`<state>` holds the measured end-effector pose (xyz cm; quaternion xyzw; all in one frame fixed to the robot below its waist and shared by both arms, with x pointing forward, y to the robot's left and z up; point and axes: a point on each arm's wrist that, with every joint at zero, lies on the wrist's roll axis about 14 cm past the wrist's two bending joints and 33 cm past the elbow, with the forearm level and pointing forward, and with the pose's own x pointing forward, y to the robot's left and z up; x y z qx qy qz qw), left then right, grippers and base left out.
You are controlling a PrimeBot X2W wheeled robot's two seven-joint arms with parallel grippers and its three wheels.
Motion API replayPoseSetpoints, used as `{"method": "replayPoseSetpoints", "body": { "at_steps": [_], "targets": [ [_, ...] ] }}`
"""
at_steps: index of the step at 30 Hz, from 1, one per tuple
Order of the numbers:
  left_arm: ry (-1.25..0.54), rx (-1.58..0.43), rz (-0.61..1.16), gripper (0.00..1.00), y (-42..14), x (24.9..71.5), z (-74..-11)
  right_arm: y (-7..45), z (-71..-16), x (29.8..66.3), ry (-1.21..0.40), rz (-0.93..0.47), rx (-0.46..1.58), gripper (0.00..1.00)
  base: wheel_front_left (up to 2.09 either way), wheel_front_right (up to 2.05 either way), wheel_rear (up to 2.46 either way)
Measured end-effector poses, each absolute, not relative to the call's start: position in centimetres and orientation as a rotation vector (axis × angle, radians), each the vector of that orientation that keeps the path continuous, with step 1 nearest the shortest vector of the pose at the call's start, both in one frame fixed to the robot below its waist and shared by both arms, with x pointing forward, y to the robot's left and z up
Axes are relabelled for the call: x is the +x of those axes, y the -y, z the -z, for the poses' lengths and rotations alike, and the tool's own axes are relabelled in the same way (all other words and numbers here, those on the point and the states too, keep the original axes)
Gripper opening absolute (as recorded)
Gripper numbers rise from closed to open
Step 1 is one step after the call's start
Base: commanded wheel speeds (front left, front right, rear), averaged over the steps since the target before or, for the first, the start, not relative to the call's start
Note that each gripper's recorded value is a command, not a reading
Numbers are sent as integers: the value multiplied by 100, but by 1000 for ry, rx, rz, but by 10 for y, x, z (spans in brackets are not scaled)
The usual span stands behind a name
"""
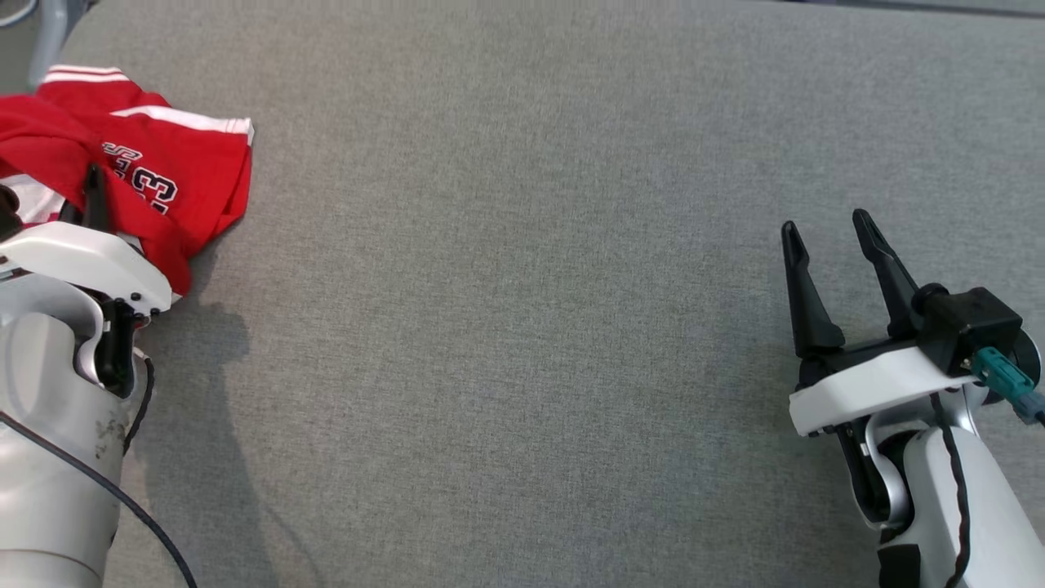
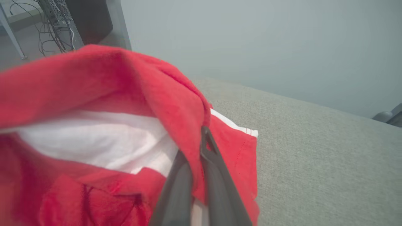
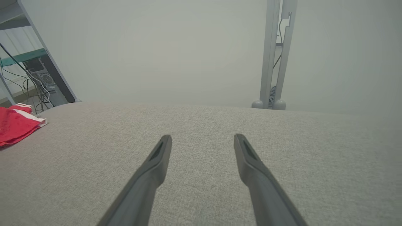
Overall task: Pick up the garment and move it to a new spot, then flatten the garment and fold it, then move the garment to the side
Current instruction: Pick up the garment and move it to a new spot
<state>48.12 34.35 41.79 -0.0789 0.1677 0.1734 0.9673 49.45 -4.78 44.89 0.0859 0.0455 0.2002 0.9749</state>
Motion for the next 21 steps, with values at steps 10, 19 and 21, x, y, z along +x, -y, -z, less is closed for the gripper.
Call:
{"method": "replayPoseSetpoints", "body": {
  "at_steps": [10, 19, 21],
  "targets": [
    [-60, -126, -243, 0, -302, 478, -489, 66, -482, 471, -28, -359, 190, 100, 0, 0, 0],
    [113, -106, -22, 0, -209, 465, -546, 107, -499, 449, 14, -257, 221, 100, 0, 0, 0],
    [98, -122, 38, 0, -182, 459, -545, 120, -500, 444, 22, -222, 223, 100, 0, 0, 0]
  ]
}}
